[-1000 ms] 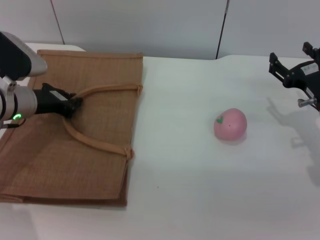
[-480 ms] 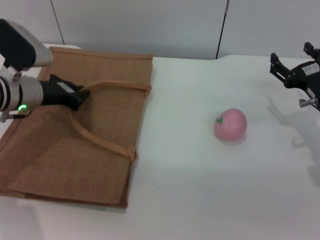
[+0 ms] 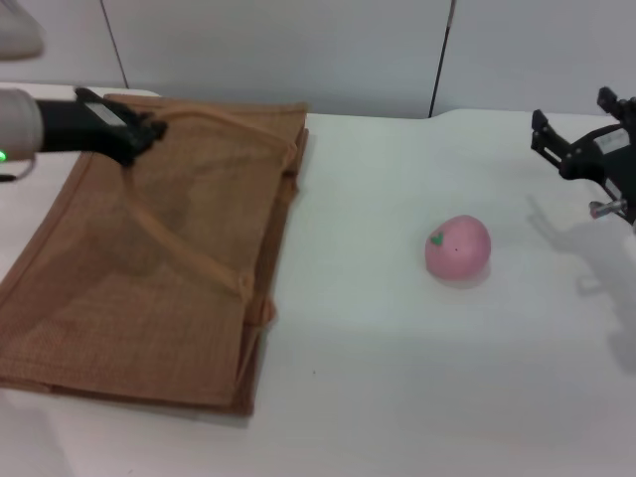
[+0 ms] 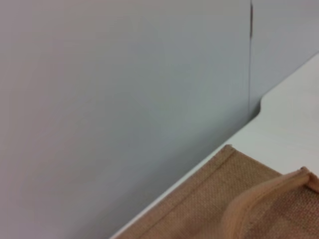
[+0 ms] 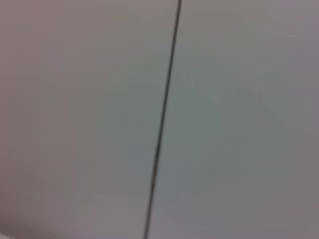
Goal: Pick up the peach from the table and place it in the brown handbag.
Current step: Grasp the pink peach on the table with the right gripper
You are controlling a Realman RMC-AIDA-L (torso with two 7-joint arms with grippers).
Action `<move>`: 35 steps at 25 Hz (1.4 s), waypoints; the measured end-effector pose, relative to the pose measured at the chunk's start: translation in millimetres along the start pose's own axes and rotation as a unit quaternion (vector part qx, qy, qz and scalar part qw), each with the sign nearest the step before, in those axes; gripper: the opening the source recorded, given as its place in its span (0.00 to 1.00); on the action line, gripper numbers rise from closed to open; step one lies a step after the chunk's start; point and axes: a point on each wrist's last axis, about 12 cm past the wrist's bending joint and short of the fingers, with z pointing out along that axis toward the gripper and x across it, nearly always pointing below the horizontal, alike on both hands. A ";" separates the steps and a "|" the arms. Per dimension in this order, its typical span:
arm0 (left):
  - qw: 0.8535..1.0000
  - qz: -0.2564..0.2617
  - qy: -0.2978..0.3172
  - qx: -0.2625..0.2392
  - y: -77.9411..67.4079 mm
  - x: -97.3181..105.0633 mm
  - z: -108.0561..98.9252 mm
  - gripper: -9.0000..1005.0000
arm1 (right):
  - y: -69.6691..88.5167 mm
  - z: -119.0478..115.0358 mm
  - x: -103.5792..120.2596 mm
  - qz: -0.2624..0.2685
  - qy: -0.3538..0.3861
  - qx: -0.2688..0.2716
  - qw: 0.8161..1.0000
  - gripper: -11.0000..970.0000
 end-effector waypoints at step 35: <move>0.992 0.116 0.036 -0.039 3.0 -105.0 -106.8 0.13 | 49.0 -0.9 -9.4 -0.054 0.015 -0.121 0.991 0.87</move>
